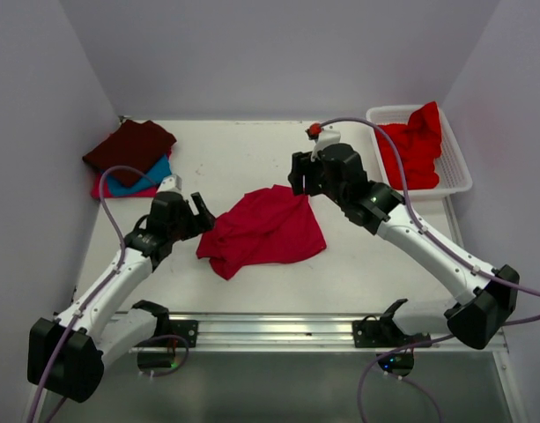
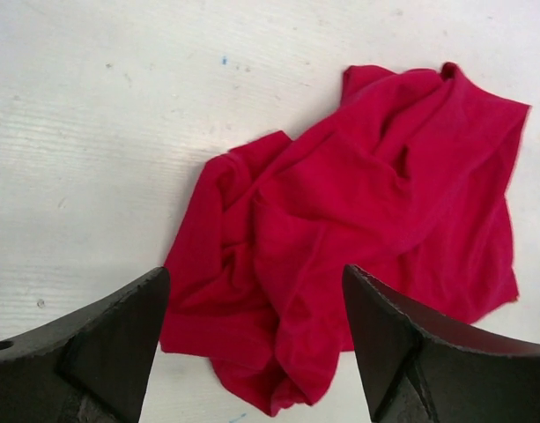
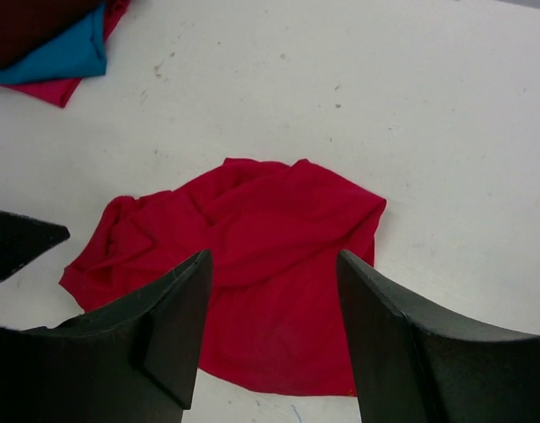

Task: Fold and stack the t-shirts
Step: Move the tshirt to the center of the board

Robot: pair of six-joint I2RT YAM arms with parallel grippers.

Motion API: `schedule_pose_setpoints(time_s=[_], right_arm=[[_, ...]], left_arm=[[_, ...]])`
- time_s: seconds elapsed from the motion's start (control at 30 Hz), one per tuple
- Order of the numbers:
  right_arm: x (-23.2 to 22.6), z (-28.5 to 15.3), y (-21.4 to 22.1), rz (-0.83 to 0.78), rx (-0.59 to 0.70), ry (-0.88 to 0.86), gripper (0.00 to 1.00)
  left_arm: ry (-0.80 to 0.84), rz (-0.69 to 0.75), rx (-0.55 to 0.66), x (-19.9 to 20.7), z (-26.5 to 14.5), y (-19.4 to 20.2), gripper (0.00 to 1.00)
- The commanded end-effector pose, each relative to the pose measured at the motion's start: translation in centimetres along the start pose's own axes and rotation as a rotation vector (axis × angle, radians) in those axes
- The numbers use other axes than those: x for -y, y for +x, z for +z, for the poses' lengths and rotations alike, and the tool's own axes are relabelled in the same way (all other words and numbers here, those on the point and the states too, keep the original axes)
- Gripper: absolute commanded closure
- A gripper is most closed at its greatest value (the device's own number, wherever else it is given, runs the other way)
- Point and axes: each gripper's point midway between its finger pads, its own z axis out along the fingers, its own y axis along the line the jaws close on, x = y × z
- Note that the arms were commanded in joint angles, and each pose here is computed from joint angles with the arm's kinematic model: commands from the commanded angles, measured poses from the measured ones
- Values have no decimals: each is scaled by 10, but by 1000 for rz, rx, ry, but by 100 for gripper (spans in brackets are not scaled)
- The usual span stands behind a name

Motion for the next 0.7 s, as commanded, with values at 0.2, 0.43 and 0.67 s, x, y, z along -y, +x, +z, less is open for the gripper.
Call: schedule_pose_setpoints(time_s=[0.2, 0.43, 0.67], right_arm=[[0, -11, 9, 55, 8, -14, 44], [7, -18, 16, 46, 6, -3, 51], [10, -21, 22, 41, -5, 7, 71]], left_arm=[[-105, -11, -106, -20, 61, 30, 27], [-156, 0, -93, -30, 78, 31, 30], [-154, 8, -129, -31, 96, 41, 59]])
